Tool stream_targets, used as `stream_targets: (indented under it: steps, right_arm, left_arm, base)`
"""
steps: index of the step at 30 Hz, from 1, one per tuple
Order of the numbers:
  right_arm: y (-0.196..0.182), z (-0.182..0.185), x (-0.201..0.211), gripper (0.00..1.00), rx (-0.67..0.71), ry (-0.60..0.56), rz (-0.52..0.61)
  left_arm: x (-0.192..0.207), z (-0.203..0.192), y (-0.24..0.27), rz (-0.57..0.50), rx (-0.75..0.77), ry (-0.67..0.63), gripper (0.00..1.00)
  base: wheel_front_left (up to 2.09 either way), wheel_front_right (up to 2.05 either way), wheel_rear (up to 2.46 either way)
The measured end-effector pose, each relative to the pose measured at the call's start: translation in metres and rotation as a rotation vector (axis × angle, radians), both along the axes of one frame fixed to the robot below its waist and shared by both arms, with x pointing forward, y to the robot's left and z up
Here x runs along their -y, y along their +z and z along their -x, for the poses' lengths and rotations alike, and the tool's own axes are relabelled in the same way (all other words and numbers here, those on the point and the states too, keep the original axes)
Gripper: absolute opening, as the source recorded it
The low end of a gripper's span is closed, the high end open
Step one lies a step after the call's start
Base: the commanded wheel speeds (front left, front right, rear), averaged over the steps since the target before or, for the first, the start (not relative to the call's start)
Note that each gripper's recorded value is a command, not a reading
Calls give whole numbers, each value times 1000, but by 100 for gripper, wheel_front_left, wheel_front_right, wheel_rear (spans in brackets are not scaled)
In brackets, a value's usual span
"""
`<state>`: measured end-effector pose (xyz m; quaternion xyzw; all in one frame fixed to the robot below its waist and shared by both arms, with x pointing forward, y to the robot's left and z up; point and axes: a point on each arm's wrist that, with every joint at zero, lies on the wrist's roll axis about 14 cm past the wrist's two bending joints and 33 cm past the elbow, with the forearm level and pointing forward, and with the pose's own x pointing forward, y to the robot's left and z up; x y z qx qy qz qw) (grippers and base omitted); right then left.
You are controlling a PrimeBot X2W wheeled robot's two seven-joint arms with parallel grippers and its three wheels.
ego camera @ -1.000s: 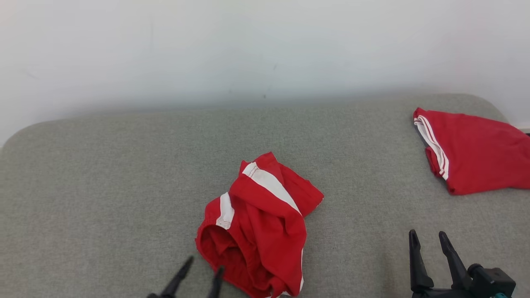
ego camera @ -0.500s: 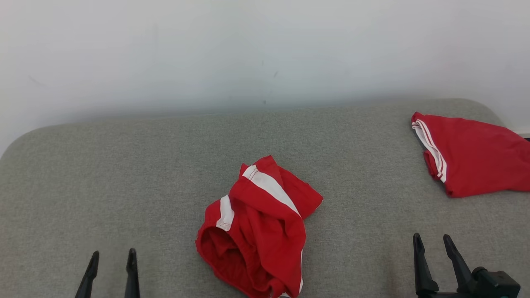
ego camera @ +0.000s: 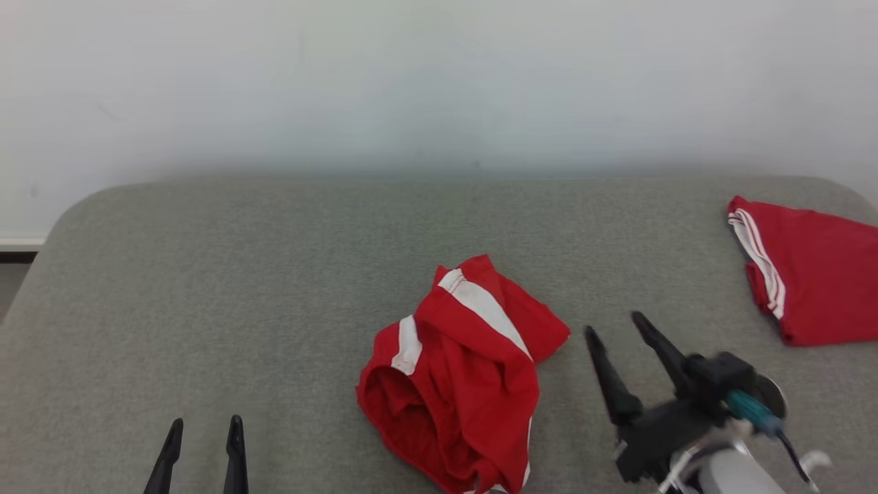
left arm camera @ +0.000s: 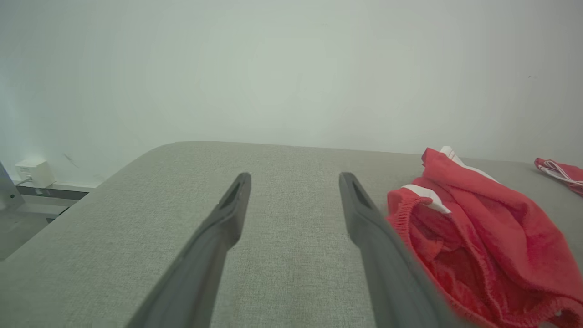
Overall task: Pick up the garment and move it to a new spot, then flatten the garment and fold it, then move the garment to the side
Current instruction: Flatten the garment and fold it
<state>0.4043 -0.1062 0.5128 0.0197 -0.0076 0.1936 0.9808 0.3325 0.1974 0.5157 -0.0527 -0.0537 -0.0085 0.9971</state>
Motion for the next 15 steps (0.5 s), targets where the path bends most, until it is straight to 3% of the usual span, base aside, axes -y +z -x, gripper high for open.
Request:
stream_targets:
  steps: [8, 15]
  right_arm:
    - [9, -40, -82, 100, -44, 243, 134]
    - [-2, -65, -118, 100, -108, 319, 221]
  left_arm:
    - [-10, 5, -4, 25, -7, 47, 100]
    - [-18, 8, -5, 40, -9, 86, 100]
  base:
    - [0, 0, 0]
    - [0, 0, 0]
